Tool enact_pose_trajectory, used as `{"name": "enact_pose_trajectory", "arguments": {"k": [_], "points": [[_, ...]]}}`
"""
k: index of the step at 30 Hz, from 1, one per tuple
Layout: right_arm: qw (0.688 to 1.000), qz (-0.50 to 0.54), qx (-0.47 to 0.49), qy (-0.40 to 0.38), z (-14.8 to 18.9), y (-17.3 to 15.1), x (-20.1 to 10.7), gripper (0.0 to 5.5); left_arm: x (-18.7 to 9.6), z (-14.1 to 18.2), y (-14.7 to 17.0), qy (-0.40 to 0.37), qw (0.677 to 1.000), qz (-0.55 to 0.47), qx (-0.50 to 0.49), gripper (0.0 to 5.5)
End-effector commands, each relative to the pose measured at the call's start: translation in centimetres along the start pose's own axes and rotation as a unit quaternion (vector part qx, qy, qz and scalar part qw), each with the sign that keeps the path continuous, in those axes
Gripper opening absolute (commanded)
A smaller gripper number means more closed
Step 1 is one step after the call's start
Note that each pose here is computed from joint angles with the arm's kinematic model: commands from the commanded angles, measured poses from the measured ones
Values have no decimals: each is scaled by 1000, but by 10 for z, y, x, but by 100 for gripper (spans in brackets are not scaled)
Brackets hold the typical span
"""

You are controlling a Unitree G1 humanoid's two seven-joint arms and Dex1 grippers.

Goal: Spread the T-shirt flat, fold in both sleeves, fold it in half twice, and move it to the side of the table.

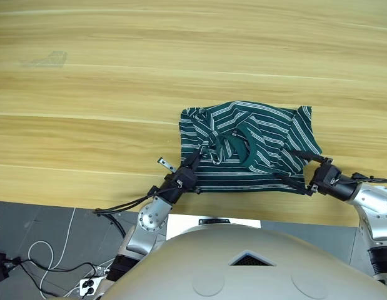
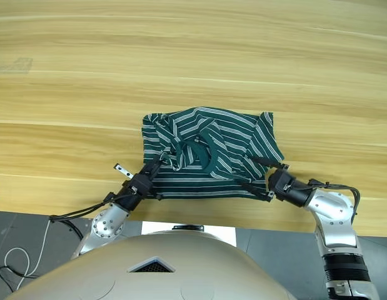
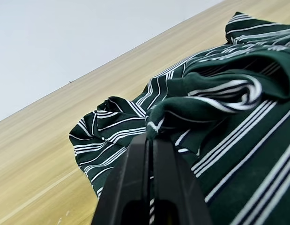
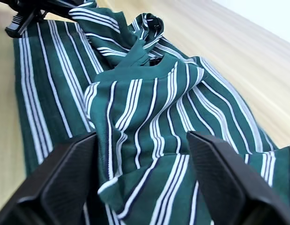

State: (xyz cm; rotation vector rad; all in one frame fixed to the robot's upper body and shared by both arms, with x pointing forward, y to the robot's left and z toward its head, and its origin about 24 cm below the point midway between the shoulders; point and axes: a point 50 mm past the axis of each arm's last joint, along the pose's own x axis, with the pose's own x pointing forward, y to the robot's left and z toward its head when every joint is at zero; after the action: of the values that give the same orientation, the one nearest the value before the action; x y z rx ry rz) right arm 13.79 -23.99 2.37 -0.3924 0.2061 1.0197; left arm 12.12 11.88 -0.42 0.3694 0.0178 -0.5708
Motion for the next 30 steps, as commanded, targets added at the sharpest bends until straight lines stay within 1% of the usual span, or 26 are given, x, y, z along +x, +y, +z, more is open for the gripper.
{"name": "enact_pose_trajectory", "arguments": {"k": [1,8,9,11,12,18,23,26,30], "points": [[1000,0,-8,11,0,-3,0,341,0,0,-2,3,1000,-3,4,0],[1000,-4,-10,14,-4,0,6,341,1,0,-2,1,1000,0,5,0],[1000,-3,-10,16,-5,0,6,325,1,1,-1,1,1000,1,5,0],[1000,0,-10,23,-6,2,6,277,0,2,0,-1,1000,2,7,0],[1000,2,-9,26,-7,3,6,268,0,2,0,-2,1000,2,7,0],[1000,2,-7,29,-8,6,5,165,0,5,2,-6,1000,3,10,0],[1000,1,-5,25,-7,5,5,56,-1,4,2,-3,1000,5,10,0],[1000,-4,-4,19,-7,5,5,4,-1,2,3,-1,1000,5,9,0],[1000,-11,-6,12,-6,2,5,1,0,-1,4,3,1000,6,7,0]]}}
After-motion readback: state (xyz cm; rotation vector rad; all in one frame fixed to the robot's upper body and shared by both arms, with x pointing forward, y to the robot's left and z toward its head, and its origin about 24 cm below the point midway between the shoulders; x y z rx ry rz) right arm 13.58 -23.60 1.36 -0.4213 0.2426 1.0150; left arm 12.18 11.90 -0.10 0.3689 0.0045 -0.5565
